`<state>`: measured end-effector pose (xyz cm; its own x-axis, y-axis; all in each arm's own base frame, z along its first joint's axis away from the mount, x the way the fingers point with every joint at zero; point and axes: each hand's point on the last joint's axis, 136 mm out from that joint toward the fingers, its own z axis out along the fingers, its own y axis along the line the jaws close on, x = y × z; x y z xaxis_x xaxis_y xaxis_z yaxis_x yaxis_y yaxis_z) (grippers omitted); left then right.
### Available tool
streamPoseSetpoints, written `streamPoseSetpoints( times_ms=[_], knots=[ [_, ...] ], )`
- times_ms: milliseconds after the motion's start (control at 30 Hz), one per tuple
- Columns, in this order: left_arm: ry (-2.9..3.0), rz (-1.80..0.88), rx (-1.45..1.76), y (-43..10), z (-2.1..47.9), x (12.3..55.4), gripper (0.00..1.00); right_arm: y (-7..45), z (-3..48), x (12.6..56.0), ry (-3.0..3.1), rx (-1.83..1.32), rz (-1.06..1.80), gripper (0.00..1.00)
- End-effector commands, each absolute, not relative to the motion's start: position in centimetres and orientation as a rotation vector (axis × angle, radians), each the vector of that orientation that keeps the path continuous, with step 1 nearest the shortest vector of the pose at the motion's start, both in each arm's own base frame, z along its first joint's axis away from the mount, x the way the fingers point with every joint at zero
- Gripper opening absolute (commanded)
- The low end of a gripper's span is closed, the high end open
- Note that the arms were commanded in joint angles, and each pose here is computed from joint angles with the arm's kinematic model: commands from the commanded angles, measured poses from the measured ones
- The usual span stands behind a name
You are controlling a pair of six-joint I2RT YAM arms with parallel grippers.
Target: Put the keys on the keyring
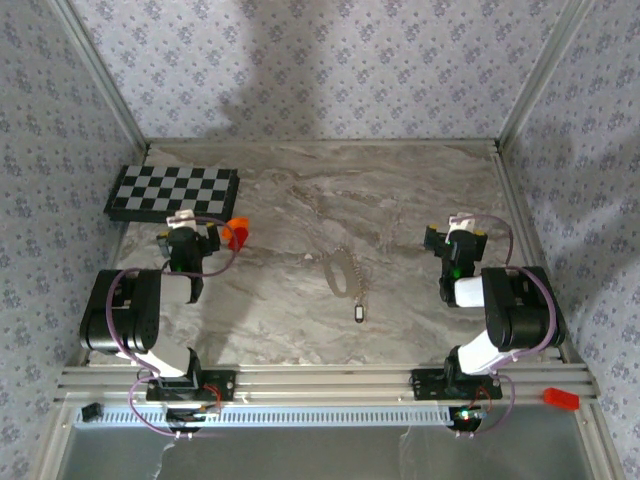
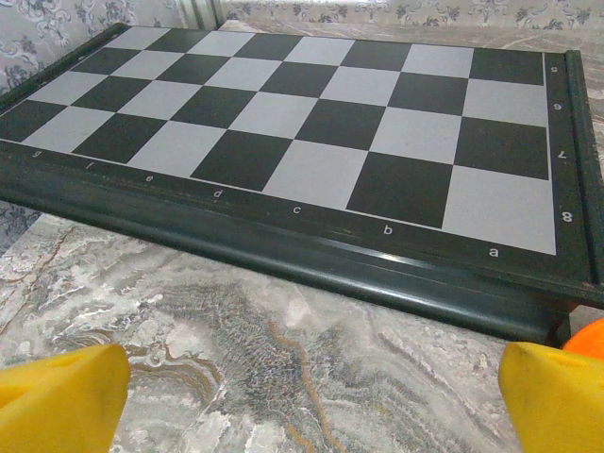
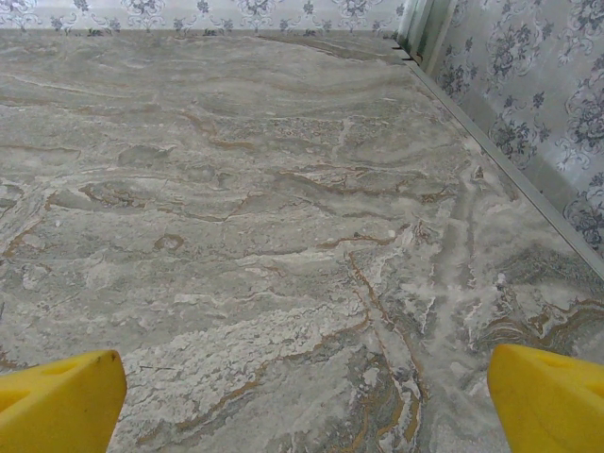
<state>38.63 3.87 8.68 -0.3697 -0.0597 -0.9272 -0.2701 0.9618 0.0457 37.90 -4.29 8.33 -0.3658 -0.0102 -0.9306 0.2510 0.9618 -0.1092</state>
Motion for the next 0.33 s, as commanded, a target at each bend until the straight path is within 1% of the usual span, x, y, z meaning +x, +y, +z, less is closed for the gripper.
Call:
streamPoseSetpoints(
  times_ms=[0, 300],
  knots=[
    [1.917, 0.219, -0.223, 3.69, 9.27, 39.04, 1.00, -4.17, 8.90, 38.39, 1.914, 0.181, -0.266, 1.00],
    [1.916, 0.219, -0.223, 3.70, 9.31, 39.05, 1.00, -4.13, 8.98, 38.46, 1.911, 0.177, -0.262, 1.00]
  ],
)
